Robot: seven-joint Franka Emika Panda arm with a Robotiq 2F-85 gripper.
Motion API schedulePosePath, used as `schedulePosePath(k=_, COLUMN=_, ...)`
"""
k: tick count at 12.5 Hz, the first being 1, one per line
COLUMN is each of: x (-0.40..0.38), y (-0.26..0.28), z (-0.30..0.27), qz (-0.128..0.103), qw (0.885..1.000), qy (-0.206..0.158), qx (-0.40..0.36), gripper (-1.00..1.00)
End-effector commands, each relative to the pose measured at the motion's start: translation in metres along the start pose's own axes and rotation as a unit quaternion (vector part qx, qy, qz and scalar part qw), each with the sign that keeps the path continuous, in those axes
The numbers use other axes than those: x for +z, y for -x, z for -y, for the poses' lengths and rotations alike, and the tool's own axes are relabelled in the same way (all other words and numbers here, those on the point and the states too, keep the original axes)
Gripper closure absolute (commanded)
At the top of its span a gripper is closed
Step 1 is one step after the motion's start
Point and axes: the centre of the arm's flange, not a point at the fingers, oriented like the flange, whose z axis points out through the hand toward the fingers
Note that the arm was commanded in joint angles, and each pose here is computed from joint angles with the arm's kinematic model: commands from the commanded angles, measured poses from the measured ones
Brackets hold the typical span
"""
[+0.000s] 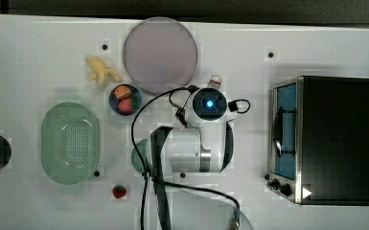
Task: Pick ketchup from strainer and place it on the table
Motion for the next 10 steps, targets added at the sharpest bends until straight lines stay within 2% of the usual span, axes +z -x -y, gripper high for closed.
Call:
schedulePosePath(k=1, x=0.0, y=-0.004, z=0.006, qz=-0.025, qw=0.999, qy=-0.012, qx=-0.027, gripper=-1.0)
schedulePosePath(k=2, x=-0.008, y=-0.005, z=0.007, qz=-0.032, qw=0.999, qy=-0.014, qx=-0.027, gripper=-1.0)
schedulePosePath(k=3, x=-0.027, y=-0.008, z=0.009, qz=-0.049, qw=0.998, qy=-0.018, qx=-0.028, gripper=-1.0)
schedulePosePath(k=6, x=-0.113, y=-0.017, z=0.015, qz=-0.116, qw=0.992, qy=-0.03, qx=-0.026, gripper=-1.0)
schedulePosePath(k=8, x=-0.173, y=-0.014, z=0.016, qz=-0.128, qw=0.991, qy=-0.023, qx=-0.016, gripper=-1.0)
schedulePosePath(k=10, x=-0.227, y=-0.008, z=0.014, qz=-0.113, qw=0.993, qy=-0.01, qx=0.023, gripper=-1.0)
